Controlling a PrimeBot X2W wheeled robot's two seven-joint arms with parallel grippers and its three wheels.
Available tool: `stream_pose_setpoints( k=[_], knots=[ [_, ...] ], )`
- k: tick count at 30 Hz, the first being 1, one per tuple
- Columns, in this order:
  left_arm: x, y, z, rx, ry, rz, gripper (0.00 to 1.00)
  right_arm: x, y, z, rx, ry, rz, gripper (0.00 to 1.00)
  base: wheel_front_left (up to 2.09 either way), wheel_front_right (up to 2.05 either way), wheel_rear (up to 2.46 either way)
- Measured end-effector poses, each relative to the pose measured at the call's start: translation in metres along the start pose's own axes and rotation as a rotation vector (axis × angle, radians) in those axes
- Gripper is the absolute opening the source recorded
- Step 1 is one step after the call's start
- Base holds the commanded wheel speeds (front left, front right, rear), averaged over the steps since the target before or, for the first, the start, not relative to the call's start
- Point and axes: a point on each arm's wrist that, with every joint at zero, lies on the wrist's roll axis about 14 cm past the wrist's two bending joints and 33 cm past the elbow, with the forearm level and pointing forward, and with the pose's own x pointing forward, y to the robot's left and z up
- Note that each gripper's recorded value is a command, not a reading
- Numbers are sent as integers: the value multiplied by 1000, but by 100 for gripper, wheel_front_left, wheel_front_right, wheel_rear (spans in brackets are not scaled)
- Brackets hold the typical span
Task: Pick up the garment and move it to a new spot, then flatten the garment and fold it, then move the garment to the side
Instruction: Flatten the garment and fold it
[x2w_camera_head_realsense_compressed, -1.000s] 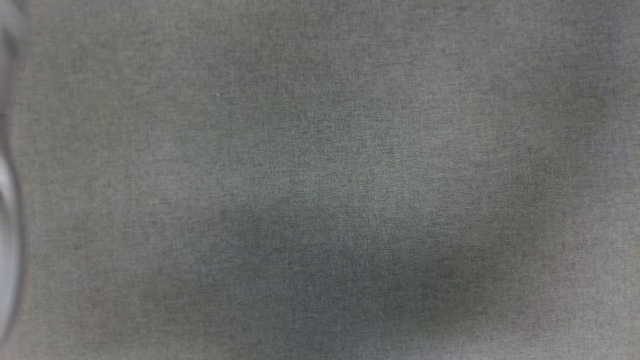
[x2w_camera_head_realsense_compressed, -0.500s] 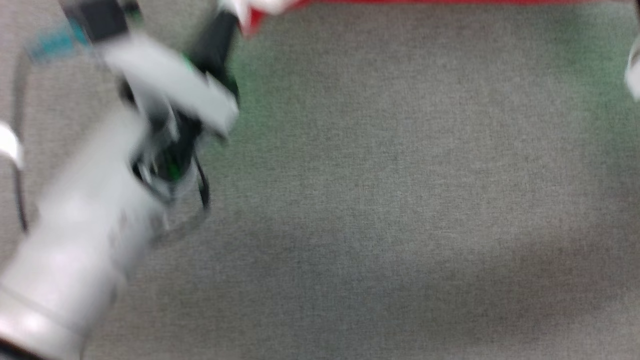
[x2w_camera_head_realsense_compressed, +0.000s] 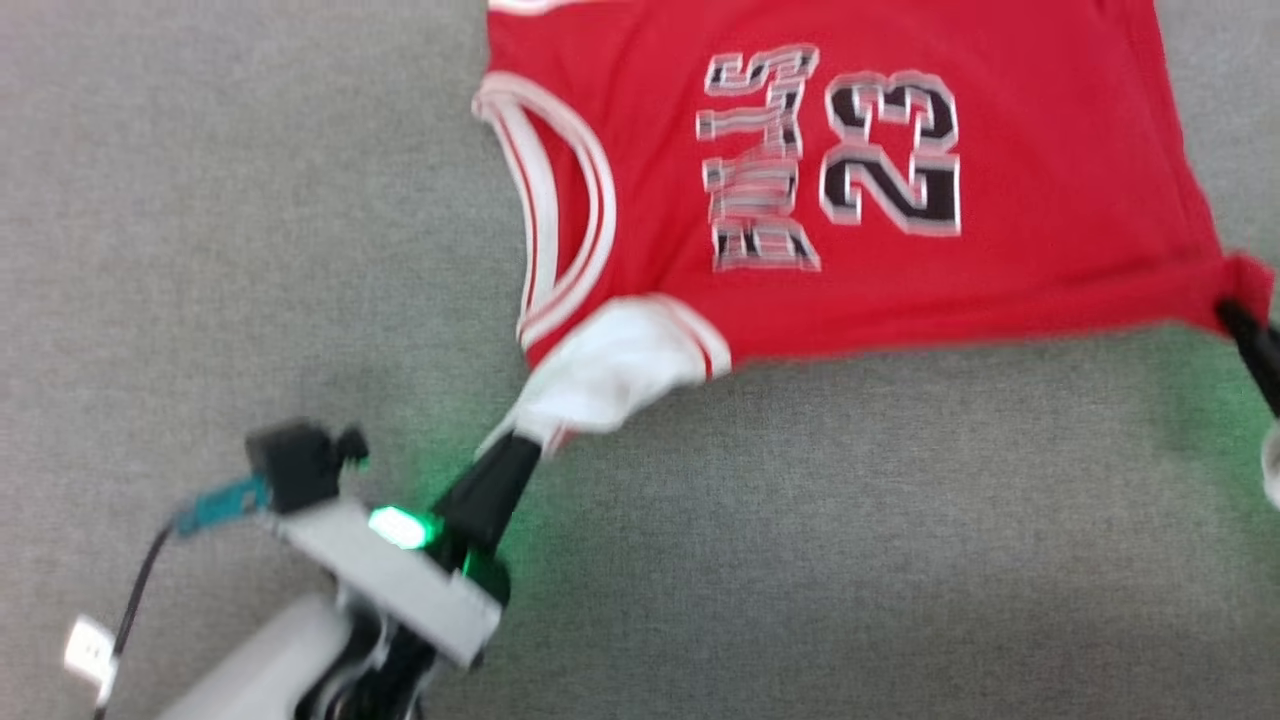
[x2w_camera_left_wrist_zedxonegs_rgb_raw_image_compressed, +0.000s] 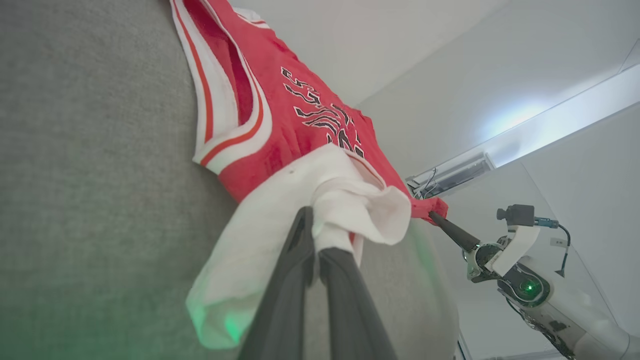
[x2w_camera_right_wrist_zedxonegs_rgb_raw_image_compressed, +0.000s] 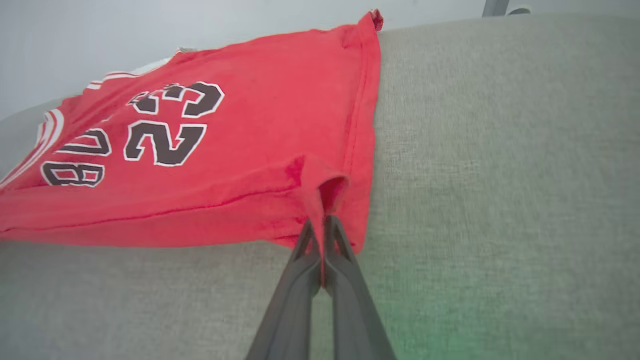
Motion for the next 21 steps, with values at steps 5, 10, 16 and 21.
stream_pose_setpoints(
  k=[5,10,16,21],
  knots=[
    [-28,-8,-8,0,15,2,0,-28,-2,-17,14,48,-1,0,0,0,0],
    [-57,-20,-17,4,39,25,0,-58,-2,-29,15,92,0,0,0,0,0],
    [-69,-39,-15,-4,31,9,0,-78,0,-30,16,97,-6,0,0,0,0],
    [-58,-46,-1,36,14,-36,0,-76,6,-25,29,81,-11,0,0,0,0]
  ],
)
